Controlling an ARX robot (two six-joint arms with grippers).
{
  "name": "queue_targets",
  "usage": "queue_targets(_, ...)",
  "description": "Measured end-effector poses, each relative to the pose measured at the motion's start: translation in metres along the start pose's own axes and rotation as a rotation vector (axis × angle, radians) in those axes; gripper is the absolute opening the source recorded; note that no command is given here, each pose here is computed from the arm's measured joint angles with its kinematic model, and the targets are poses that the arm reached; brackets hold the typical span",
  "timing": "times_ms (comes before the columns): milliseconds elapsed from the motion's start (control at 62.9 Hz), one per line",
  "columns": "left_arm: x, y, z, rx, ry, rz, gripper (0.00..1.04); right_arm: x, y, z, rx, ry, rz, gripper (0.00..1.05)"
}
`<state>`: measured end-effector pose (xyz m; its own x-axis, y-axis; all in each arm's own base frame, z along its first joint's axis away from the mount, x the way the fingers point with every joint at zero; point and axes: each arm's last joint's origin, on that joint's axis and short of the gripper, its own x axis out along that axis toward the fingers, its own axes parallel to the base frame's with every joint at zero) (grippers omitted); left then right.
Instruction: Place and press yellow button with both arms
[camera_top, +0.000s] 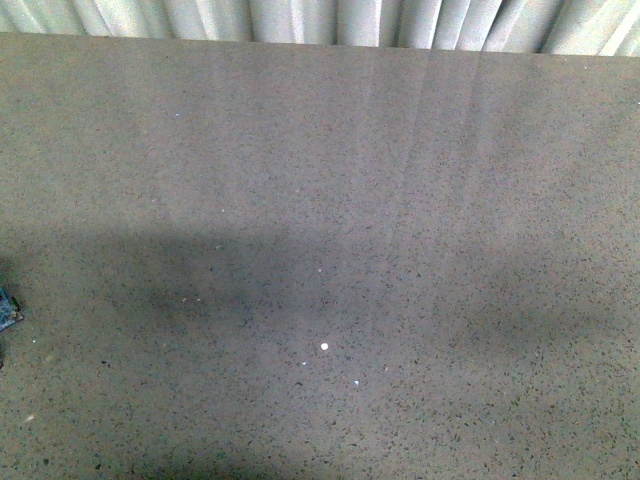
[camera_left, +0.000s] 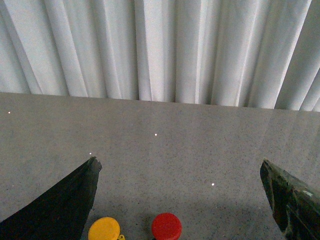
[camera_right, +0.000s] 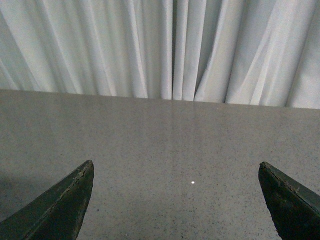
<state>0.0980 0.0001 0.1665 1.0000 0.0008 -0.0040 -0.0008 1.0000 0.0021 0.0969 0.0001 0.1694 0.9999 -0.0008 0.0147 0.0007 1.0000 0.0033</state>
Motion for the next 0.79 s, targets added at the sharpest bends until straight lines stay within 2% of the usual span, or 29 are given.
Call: queue_targets(794, 0.0000, 0.0000, 0.0000, 0.000, 0.000, 0.000, 0.96, 0.0000, 0.0000, 0.0000, 0.000, 0.000, 0.000, 0.96)
